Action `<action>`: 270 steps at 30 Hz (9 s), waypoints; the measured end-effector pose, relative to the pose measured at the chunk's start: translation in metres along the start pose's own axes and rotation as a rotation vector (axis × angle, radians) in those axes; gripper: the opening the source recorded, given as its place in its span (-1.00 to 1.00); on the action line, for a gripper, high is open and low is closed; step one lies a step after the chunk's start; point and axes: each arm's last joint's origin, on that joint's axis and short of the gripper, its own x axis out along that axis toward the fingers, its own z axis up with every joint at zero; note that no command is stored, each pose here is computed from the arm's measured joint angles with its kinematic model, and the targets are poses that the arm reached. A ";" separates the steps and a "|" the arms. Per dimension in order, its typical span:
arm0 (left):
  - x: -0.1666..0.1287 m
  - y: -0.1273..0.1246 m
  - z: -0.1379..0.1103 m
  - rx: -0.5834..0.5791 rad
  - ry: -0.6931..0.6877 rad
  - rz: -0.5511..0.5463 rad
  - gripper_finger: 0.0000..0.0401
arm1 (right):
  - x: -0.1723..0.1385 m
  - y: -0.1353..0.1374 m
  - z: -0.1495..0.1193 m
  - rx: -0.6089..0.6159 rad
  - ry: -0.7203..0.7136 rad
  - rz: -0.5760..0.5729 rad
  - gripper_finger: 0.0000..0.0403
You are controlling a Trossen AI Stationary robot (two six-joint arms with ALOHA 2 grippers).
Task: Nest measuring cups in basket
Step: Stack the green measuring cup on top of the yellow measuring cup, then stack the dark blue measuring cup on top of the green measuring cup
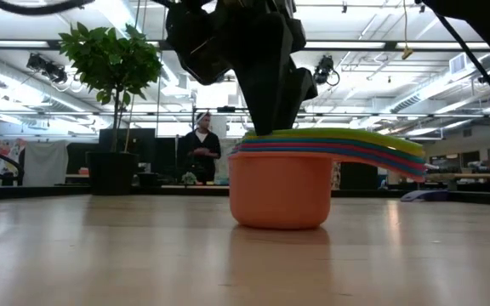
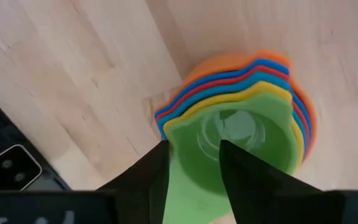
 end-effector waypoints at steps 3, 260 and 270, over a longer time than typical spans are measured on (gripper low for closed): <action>0.000 0.000 0.000 0.000 0.000 0.000 -0.98 | -0.001 -0.003 0.001 0.010 0.019 0.009 -0.27; 0.054 0.075 0.060 -0.065 0.124 0.197 -0.98 | -0.056 -0.486 -0.110 1.630 -0.138 -0.294 -0.27; 0.053 0.075 0.059 -0.067 0.128 0.193 -0.98 | -0.057 -0.492 -0.108 1.752 -0.240 -0.343 -0.27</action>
